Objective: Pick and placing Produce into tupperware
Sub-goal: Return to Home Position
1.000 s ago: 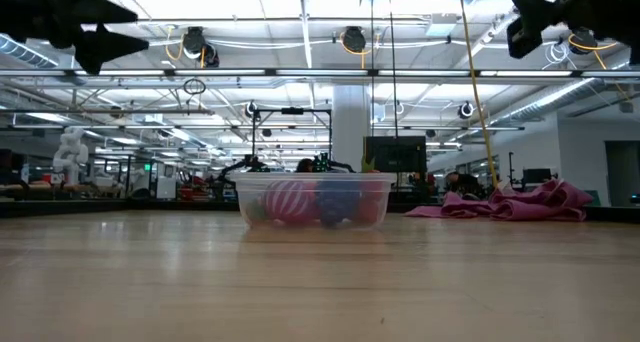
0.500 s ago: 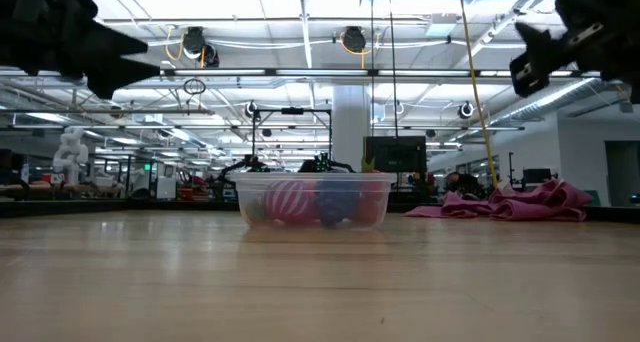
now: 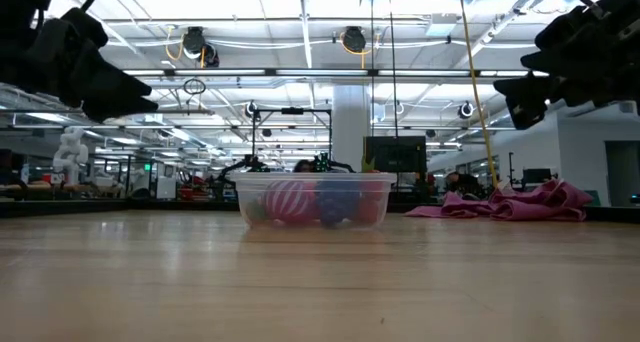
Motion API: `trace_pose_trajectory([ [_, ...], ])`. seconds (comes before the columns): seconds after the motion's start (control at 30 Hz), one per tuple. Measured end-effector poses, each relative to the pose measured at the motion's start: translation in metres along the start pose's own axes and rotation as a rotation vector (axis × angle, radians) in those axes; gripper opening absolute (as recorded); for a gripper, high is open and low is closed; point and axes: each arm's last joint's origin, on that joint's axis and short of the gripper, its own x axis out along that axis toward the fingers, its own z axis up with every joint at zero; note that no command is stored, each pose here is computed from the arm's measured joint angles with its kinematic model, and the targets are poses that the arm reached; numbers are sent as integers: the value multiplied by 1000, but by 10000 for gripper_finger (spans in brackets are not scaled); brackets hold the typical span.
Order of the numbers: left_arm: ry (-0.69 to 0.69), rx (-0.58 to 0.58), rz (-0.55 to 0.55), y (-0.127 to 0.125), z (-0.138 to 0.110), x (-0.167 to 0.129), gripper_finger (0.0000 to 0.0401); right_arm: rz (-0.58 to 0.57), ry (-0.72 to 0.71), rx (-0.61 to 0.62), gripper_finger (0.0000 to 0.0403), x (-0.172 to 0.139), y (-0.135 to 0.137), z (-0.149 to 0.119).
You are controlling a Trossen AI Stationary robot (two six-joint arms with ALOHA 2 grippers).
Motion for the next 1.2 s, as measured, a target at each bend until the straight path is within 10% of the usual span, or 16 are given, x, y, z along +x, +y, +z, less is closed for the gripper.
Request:
trace_pose_trajectory([
  [0.97,-64,-15,-39,1,7,1,273,-10,-18,-88,199,-1,-2,2],
  [1.2,-69,-21,-10,2,7,1,274,-201,-55,-197,199,-2,-7,4],
])
